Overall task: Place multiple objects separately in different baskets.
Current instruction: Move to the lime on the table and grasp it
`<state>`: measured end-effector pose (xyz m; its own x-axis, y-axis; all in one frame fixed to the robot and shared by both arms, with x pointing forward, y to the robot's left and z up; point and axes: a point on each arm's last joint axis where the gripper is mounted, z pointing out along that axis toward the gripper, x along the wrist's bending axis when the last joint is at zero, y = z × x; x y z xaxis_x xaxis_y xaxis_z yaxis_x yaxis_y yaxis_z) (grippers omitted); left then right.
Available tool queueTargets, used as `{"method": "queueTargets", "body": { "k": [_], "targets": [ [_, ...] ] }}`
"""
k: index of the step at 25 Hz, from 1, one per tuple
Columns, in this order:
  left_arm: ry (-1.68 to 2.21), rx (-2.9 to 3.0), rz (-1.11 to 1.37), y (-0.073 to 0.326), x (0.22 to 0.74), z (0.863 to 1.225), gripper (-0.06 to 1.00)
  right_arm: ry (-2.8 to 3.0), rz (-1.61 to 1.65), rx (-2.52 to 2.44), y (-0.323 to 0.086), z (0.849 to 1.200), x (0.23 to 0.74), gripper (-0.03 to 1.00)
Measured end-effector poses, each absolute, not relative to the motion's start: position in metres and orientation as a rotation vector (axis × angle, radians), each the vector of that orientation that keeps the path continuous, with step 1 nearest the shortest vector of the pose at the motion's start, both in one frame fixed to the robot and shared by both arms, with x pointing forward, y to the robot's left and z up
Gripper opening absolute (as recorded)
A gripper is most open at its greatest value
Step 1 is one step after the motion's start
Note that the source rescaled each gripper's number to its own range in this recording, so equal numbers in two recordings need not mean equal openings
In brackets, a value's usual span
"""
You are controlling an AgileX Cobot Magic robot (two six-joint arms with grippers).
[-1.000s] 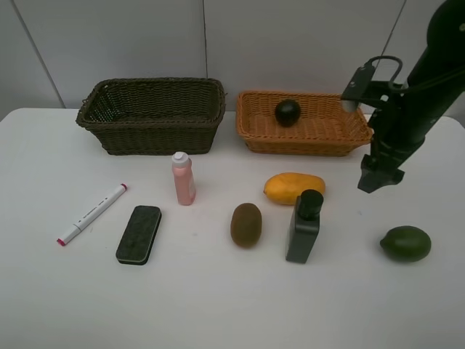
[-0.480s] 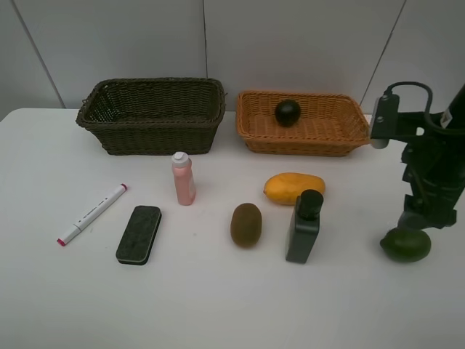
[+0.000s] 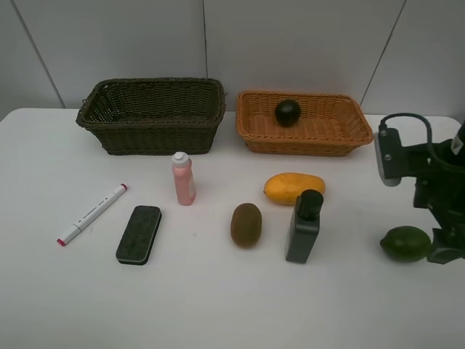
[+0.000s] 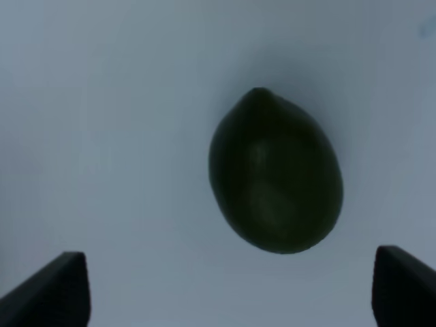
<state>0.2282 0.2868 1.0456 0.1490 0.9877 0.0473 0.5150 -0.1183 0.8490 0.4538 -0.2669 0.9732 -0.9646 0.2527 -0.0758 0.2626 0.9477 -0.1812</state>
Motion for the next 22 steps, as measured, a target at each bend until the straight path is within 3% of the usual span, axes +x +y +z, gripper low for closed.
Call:
{"method": "queueTargets", "body": {
  "k": [22],
  "targets": [
    [1.45,1.73,0.86,0.287,0.228,1.046,1.0,3.02,-0.267,0.342,-0.279,0.92,0.471,0.99]
  ]
}}
